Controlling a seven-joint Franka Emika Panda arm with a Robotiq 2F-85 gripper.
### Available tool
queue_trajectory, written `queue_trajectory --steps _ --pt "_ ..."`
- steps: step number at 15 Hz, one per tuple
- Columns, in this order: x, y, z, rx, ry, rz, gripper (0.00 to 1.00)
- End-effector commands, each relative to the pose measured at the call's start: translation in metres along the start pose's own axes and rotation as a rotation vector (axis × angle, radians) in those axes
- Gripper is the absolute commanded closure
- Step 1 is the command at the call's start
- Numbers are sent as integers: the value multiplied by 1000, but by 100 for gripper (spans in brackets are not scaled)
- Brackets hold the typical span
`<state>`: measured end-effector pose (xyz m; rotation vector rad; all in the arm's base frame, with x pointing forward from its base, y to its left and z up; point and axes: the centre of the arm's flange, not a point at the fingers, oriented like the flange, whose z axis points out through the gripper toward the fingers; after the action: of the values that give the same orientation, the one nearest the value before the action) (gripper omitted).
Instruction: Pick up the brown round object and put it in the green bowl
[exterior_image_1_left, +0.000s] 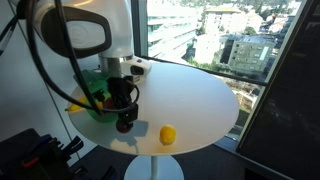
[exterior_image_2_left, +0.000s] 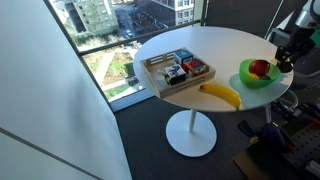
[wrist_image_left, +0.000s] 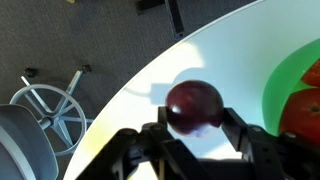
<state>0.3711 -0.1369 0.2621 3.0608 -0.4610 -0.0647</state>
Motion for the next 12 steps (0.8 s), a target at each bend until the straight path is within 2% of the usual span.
queue_trajectory --steps 1,6,12 --pt "-4 -1 -27 -21 3 -27 67" --pt "-6 -8 -52 -32 30 -59 67" --pt "-15 -34 -82 -41 75 -125 67"
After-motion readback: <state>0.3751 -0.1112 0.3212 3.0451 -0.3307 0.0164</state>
